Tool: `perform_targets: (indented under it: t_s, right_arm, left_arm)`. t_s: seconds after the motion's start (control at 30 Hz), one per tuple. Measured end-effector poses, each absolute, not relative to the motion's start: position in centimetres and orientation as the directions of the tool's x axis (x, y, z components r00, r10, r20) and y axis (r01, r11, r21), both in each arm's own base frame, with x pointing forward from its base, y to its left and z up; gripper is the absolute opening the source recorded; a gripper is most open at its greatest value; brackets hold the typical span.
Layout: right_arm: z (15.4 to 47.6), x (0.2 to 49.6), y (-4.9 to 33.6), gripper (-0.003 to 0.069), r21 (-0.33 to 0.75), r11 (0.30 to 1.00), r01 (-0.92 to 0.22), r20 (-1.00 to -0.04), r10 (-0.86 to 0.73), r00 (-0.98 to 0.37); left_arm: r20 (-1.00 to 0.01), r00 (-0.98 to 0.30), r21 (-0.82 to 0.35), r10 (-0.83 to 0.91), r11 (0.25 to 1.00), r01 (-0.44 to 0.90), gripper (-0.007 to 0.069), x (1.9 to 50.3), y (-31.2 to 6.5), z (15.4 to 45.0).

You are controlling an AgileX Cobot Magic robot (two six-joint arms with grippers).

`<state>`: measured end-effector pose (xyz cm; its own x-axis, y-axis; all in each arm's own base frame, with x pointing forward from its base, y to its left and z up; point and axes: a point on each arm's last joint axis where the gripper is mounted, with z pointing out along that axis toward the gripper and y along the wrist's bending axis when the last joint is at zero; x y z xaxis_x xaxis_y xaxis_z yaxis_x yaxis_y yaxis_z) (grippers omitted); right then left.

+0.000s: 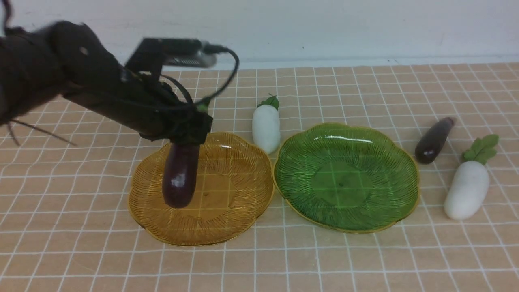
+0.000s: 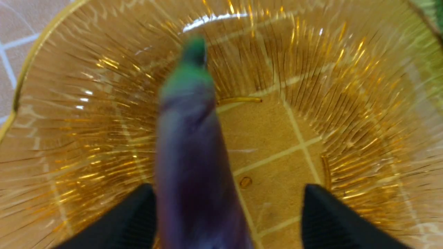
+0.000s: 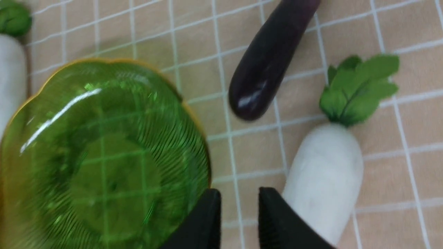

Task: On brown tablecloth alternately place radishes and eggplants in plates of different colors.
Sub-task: 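Pick up the eggplant and place it in the yellow plate, then pick up the eggplant and place it on the yellow plate with the right gripper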

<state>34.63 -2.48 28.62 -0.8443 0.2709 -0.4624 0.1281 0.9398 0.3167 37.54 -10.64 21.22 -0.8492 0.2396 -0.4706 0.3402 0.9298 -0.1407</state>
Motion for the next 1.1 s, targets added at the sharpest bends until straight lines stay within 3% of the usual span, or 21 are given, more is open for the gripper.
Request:
perform_targets:
  t_s: [0.1, 0.3, 0.43, 0.53, 0.67, 0.73, 0.93, 1.0, 1.1]
  right_arm:
    - [26.7, 37.6, -2.6, 0.0276, 0.314, 0.94, 0.137, -0.451, 0.274, -0.85]
    - [23.1, 41.7, -2.6, 0.0476, 0.308, 0.935, 0.177, -0.408, 0.297, -0.863]
    - [20.8, 43.6, -3.0, 0.0564, 0.29, 0.934, 0.211, -0.376, 0.314, -0.872]
    - [19.1, 44.8, -3.2, 0.0591, 0.284, 0.93, 0.233, -0.36, 0.329, -0.873]
    - [17.8, 46.3, -3.4, 0.0598, 0.288, 0.926, 0.246, -0.362, 0.343, -0.867]
    - [17.1, 46.9, -3.5, 0.0596, 0.294, 0.921, 0.256, -0.361, 0.355, -0.863]
    - [14.7, 48.4, -3.3, 0.0557, 0.34, 0.895, 0.289, -0.326, 0.401, -0.856]
    - [14.3, 48.7, -3.3, 0.0493, 0.349, 0.892, 0.287, -0.325, 0.403, -0.856]
    - [14.3, 48.9, -3.2, 0.0294, 0.356, 0.89, 0.284, -0.316, 0.4, -0.86]
  left_arm:
    - [-0.475, -0.846, -0.136, 0.241, 0.93, 0.341, 0.0591, 37.6, -10.6, 21.2]
    - [-0.479, -0.844, -0.139, 0.242, 0.928, 0.345, 0.0571, 37.3, -10.6, 22.0]
    - [-0.466, -0.848, -0.148, 0.254, 0.922, 0.358, 0.0452, 36.3, -10.5, 23.5]
    - [-0.463, -0.846, -0.156, 0.265, 0.915, 0.372, 0.0276, 35.0, -10.3, 25.5]
    - [-0.49, -0.828, -0.155, 0.271, 0.908, 0.388, 0.0087, 33.6, -10.0, 28.0]
    - [-0.512, -0.815, -0.152, 0.271, 0.905, 0.397, 0.0039, 32.8, -9.9, 29.4]
    - [-0.553, -0.786, -0.143, 0.278, 0.897, 0.418, -0.0003, 30.4, -9.4, 32.6]
    - [-0.565, -0.775, -0.14, 0.283, 0.893, 0.429, -0.0003, 29.2, -9.2, 33.9]
    - [-0.575, -0.766, -0.135, 0.287, 0.89, 0.435, -0.0003, 28.3, -9.0, 34.7]
